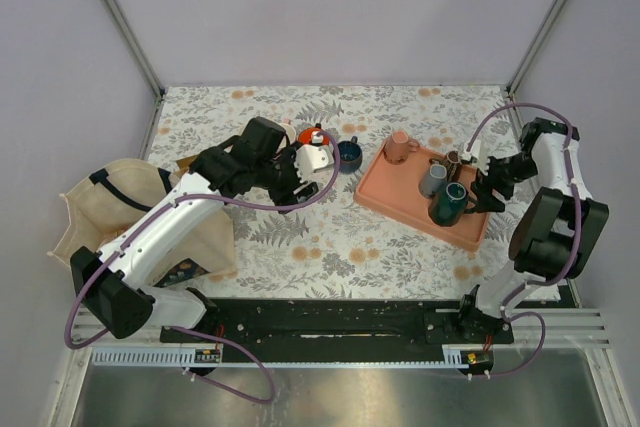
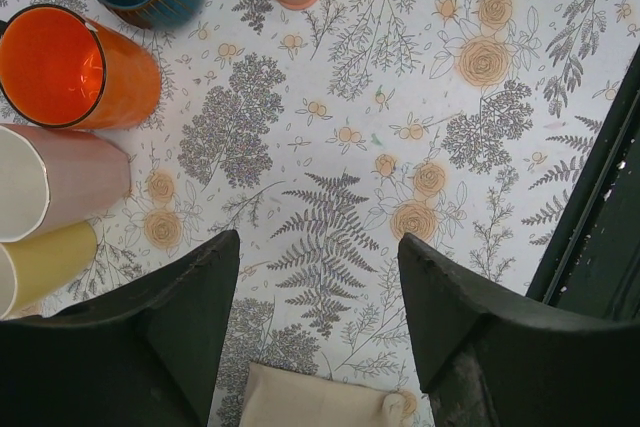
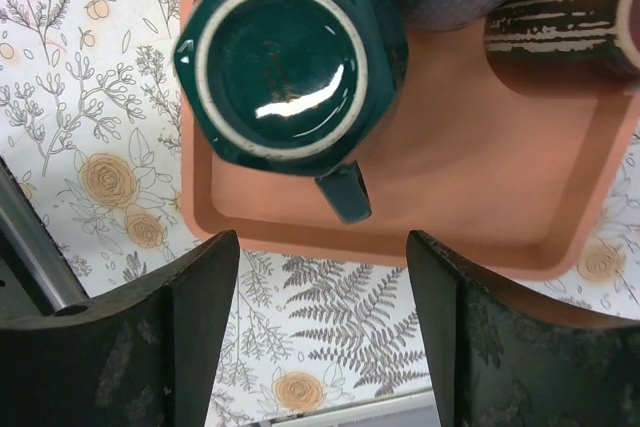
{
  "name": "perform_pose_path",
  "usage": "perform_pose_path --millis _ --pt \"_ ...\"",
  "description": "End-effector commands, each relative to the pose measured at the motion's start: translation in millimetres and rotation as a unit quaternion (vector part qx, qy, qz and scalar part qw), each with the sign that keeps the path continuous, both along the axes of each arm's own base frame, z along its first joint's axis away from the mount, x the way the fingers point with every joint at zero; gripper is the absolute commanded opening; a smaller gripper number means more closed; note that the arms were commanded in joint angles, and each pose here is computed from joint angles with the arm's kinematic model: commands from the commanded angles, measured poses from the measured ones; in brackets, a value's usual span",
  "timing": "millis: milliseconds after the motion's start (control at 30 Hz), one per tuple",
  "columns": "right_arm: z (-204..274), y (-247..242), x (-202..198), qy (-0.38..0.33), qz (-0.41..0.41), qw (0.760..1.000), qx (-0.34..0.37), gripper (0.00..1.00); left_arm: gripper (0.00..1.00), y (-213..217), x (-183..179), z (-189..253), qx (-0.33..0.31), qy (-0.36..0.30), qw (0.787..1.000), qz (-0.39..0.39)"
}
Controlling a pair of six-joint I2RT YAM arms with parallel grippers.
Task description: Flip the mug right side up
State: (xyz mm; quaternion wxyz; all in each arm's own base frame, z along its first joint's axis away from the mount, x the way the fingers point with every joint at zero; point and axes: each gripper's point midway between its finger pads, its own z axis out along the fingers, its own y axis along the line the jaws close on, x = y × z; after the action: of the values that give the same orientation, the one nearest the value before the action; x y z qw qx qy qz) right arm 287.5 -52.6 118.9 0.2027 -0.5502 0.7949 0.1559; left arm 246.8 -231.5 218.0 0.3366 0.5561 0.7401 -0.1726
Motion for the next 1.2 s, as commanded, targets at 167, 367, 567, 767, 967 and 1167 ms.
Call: perform_pose_path --millis 167,367,567,767,967,1167 --pt "-25.7 7.2 12.7 -0.001 0.032 0.999 0.028 0.71 0.68 -2.0 14.1 17.2 -0.002 -0.029 1.000 0.005" --pt "-47.0 11.9 8.6 0.025 0.017 0.999 0.041 0.63 0.68 -6.5 20.0 20.8 -0.003 -0.032 0.999 0.003" --pt "-57.4 14.7 6.6 0.023 -0.005 0.999 0.042 0.44 0.68 -13.2 22.1 18.5 -0.010 -0.019 1.000 -0.001" --pt "-51.1 3.3 -13.0 0.023 -0.020 1.000 0.003 0.12 0.68 -19.9 24.2 21.3 -0.021 -0.016 1.000 -0.004" --pt "0.9 13.6 -63.5 0.025 0.006 1.000 -0.010 0.05 0.68 -32.0 25.2 28.2 -0.052 -0.028 0.998 -0.024" --pt "95.2 66.5 -48.6 0.009 -0.095 0.985 0.144 0.00 0.68 -45.7 37.9 46.0 -0.110 -0.102 0.988 -0.036"
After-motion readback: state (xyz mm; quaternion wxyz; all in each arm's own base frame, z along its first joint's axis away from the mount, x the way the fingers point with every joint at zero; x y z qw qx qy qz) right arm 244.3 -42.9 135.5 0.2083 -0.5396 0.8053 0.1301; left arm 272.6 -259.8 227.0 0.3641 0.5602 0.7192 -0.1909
